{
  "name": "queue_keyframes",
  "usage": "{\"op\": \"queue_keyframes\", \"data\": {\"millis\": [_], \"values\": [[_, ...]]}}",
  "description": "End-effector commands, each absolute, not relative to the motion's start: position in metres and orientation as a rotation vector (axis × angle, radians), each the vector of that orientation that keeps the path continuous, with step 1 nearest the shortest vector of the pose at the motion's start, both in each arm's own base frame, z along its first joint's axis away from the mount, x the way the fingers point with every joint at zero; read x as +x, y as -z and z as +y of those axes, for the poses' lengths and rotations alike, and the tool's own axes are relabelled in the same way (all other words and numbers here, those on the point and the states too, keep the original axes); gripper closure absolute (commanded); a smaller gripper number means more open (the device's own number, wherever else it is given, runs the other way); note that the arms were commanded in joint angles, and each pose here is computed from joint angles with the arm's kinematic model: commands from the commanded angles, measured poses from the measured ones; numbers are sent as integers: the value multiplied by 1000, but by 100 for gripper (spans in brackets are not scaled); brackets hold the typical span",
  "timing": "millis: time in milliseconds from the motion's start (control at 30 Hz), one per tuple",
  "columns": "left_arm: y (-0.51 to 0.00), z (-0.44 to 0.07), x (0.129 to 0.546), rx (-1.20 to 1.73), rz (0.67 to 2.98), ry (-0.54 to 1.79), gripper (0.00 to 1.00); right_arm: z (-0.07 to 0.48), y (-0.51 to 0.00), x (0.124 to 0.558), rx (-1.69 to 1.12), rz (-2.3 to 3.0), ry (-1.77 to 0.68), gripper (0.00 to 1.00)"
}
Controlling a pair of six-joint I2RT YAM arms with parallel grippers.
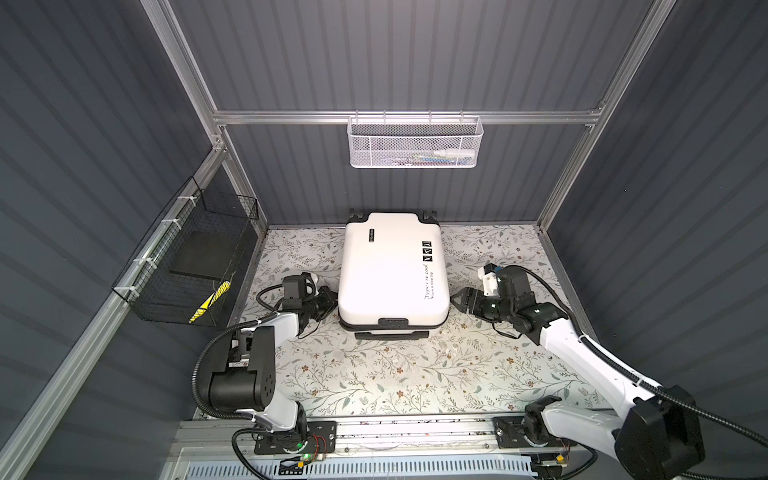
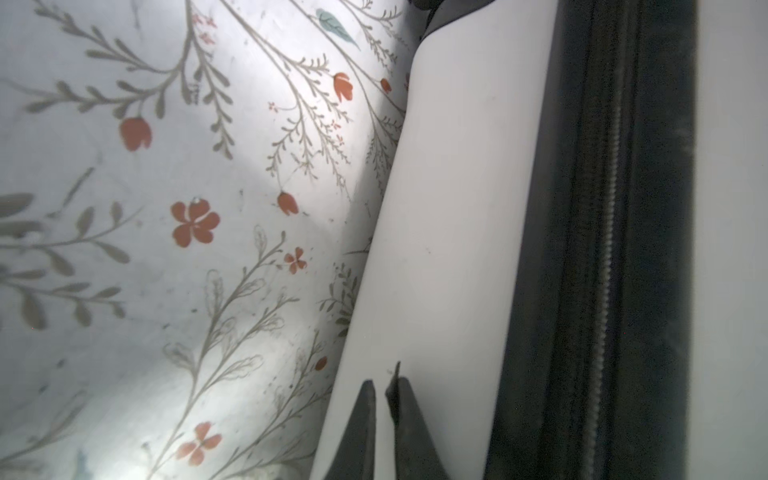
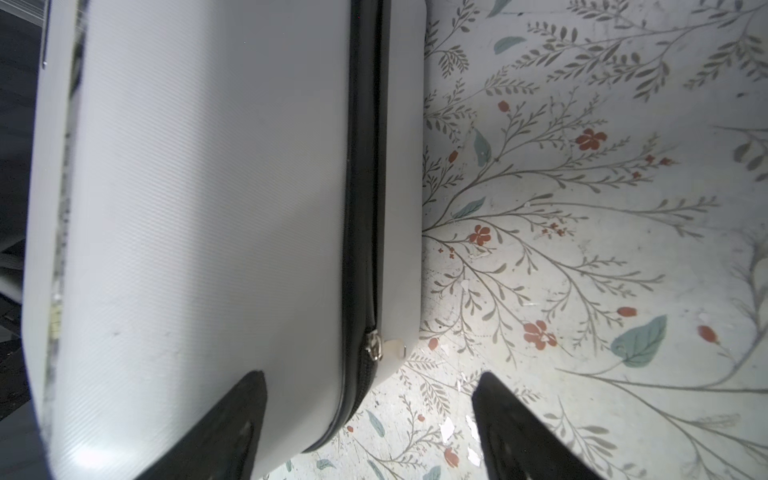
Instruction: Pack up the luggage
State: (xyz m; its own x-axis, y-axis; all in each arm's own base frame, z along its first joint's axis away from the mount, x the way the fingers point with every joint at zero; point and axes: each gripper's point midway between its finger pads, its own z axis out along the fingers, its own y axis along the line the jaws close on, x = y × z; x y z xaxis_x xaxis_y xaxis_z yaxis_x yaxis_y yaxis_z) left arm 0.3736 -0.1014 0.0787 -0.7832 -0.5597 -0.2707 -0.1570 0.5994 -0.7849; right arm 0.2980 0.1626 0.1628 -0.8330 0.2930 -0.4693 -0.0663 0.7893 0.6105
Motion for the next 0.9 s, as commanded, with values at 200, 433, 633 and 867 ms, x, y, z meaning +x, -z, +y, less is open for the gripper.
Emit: {"op": "queue_keyframes", "data": {"millis": [200, 433, 633, 867], "values": [[-109, -78, 378, -581, 2312, 1063, 65, 140, -153, 286, 197, 2408, -861, 19], [-119, -68, 374, -579, 2327, 983, 55, 137, -140, 283, 212, 2421, -861, 18], [-109, -59, 368, -612, 2369, 915, 70, 142, -138, 286, 192, 2425, -895, 18], [-95, -63, 368, -588, 2398, 949, 100, 149, -137, 291, 177, 2446, -927, 18]]}}
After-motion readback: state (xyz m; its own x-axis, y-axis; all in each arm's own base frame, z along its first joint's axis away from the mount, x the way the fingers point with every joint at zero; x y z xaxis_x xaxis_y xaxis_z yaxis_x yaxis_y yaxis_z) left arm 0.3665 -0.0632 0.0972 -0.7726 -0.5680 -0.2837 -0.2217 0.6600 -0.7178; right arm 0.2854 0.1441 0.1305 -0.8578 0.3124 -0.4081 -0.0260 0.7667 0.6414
